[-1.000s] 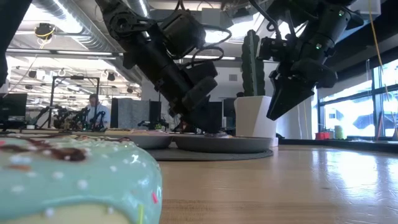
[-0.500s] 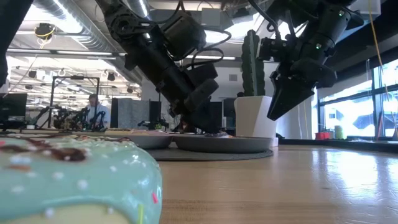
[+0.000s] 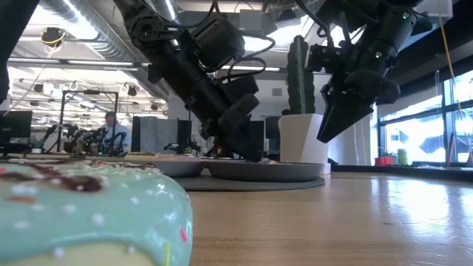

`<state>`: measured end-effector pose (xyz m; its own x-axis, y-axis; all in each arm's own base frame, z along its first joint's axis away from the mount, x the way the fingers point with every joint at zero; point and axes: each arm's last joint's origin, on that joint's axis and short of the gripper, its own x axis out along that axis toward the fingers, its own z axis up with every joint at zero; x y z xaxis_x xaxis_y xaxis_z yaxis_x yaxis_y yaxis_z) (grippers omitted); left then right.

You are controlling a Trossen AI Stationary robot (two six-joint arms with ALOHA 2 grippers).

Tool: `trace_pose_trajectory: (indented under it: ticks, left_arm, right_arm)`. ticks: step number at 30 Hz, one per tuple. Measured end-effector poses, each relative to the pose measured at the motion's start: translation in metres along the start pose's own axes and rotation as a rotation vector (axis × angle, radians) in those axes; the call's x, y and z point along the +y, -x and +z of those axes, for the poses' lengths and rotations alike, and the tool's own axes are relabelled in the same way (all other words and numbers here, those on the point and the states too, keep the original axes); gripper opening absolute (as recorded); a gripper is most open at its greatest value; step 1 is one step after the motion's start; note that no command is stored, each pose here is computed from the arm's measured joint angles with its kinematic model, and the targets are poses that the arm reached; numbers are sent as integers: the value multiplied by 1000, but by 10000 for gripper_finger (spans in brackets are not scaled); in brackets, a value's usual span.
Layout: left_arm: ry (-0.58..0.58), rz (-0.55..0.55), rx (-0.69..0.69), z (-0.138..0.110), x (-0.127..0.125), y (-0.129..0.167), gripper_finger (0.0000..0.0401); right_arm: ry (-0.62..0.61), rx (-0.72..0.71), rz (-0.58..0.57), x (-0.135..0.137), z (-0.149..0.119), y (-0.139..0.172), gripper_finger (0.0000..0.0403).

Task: Pick & Place donuts
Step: Put the small dark blue donut on the dark gray plate, then put the small dark brown donut on the dark gray plate

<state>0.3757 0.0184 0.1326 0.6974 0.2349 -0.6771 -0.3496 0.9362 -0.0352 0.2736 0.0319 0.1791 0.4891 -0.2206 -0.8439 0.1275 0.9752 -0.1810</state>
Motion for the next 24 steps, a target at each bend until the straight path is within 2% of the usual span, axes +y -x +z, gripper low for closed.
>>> trace_pose_trajectory:
  ticks: [6,13,17,24]
  left_arm:
    - [-1,-22,15,2,0,5,84]
    - [6,-19,66,5,2,21,88]
    - [1,-21,131,7,1,44,89]
    - [52,-122,324,0,-11,95,87]
  right_arm:
    - [0,0,0,0,0,0,104]
    - [0,-1,0,0,0,0,104]
    - [1,3,0,0,0,0,104]
    - [-1,-4,1,0,0,0,104]
